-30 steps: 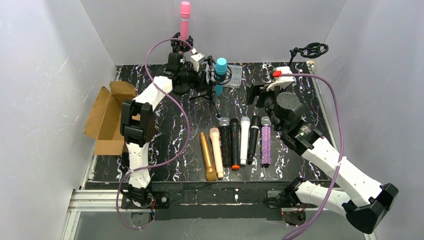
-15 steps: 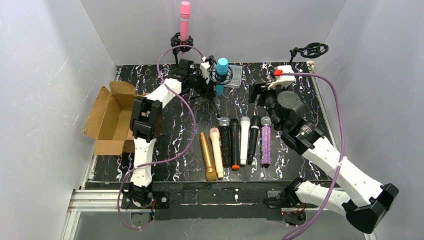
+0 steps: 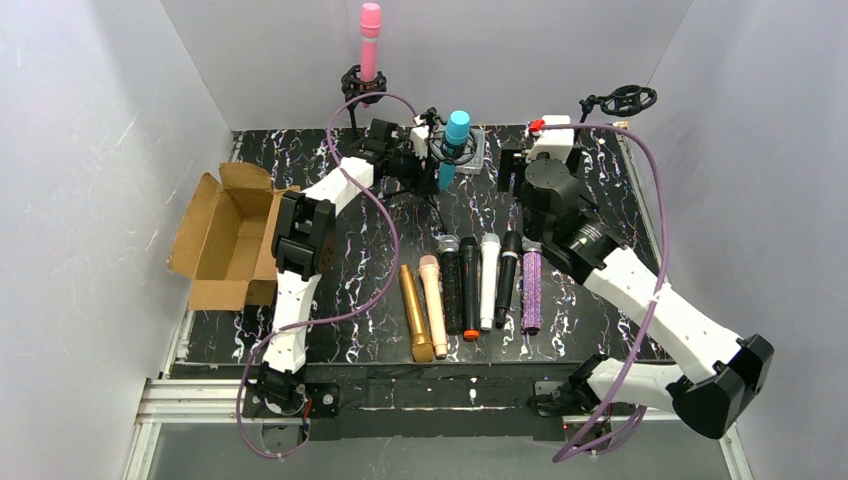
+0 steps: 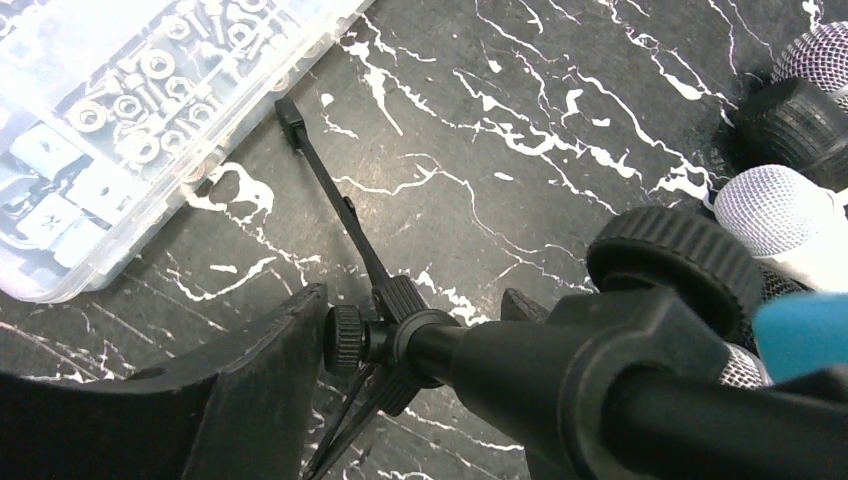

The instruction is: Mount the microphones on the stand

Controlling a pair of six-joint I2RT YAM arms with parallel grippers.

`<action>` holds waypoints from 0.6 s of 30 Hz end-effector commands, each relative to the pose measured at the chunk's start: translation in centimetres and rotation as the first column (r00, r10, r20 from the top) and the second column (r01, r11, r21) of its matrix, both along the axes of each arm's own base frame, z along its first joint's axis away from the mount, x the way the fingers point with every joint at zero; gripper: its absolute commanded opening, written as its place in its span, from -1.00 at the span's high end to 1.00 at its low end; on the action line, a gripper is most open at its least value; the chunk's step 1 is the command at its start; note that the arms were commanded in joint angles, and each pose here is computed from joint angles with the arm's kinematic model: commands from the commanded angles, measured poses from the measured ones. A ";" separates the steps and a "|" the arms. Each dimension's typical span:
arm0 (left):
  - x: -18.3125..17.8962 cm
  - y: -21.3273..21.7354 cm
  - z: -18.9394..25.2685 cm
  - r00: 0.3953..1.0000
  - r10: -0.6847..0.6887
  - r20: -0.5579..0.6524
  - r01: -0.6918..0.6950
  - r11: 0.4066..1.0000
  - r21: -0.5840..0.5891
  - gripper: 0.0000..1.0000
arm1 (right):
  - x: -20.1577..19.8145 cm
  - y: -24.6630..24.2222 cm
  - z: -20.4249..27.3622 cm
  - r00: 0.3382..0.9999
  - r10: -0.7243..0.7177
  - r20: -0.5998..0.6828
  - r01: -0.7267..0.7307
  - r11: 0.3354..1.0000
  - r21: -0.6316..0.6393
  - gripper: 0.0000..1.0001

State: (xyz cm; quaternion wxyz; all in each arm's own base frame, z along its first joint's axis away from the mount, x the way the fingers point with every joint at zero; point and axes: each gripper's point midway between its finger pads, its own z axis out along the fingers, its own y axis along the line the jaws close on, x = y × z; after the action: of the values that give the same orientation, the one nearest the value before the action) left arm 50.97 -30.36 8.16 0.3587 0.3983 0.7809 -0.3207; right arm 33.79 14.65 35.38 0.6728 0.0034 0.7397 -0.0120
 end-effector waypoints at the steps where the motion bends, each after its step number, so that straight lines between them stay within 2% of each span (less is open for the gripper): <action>1: 0.8 -1.8 0.1 1.000 -0.005 0.016 0.006 1.000 -0.025 -0.12 | 0.5 -3.9 1.5 0.975 -0.220 0.025 0.220 0.975 0.011 -0.72; 5: 1.2 -2.3 -0.7 1.000 0.001 0.003 -0.001 0.999 -0.044 0.03 | 1.2 -5.4 1.6 0.958 -0.287 0.023 0.286 0.958 0.031 -0.76; 10: 1.5 -2.9 -1.4 1.000 -0.005 0.004 0.005 0.998 -0.056 -0.04 | 3.0 -6.7 -0.1 0.940 -0.342 -0.013 0.342 0.940 0.005 -0.81; 12: 1.2 -2.9 -1.3 1.000 -0.004 -0.002 0.004 0.999 -0.051 -0.27 | 3.6 -7.6 -0.5 0.928 -0.371 -0.025 0.371 0.929 0.008 -0.84; 15: 0.1 -2.1 -0.9 1.000 -0.011 -0.002 0.011 1.000 -0.024 -0.88 | 4.4 -9.8 -0.1 0.907 -0.421 -0.019 0.421 0.906 0.046 -0.89; 16: -0.4 -1.7 -0.6 1.000 -0.014 -0.003 0.014 1.000 -0.013 -0.96 | 4.7 -10.4 0.2 0.900 -0.435 -0.014 0.435 0.899 0.057 -0.91; 18: -1.6 -0.9 0.1 1.000 -0.013 -0.005 0.014 1.000 0.012 -0.97 | 5.1 -11.1 0.9 0.892 -0.453 -0.006 0.452 0.888 0.080 -0.95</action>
State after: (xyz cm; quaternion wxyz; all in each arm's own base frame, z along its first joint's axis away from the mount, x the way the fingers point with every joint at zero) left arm 51.82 -32.16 6.66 0.3653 0.3887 0.7777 -0.3327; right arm 38.18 5.35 32.04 0.6218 0.1385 0.7537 -0.1619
